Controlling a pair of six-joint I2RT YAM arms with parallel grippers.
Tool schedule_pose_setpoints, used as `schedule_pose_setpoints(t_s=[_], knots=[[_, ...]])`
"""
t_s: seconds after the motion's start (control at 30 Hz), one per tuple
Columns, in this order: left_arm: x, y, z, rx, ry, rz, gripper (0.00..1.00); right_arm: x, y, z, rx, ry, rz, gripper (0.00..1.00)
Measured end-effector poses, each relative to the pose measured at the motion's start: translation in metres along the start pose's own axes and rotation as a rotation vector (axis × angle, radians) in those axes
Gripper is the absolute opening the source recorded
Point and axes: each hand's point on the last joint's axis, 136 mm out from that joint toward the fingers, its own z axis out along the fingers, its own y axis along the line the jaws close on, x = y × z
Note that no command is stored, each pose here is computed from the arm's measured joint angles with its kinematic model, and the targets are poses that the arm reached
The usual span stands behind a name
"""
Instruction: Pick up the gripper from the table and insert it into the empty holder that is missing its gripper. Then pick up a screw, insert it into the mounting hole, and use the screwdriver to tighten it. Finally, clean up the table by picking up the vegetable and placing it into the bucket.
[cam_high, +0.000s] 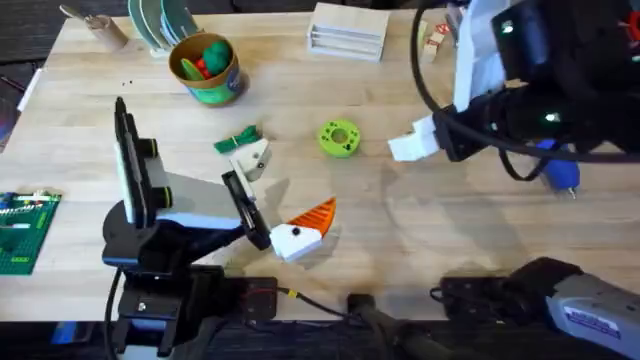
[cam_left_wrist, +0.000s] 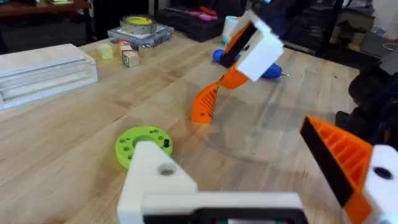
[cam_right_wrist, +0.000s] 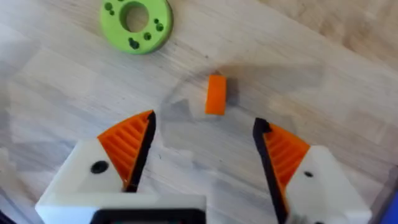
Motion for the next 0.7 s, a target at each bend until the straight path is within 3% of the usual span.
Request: schedule_pose_setpoints(t_s=[0.23,0.43,0.7], knots=[[0.000,0.000,0.000,0.000,0.000,0.000,0.993,0.013,-0.010,0.033,0.030,0.122,0.033,0.986],[0.000,0.000,0.000,0.000,0.000,0.000,0.993,0.020,-0.013,0.058,0.040,0.194,0.042,0.739],[0.000,0.000,0.000,0.001,0.000,0.000,0.993,0.009,-0.014,0.068,0.041,0.158,0.055,0.647]])
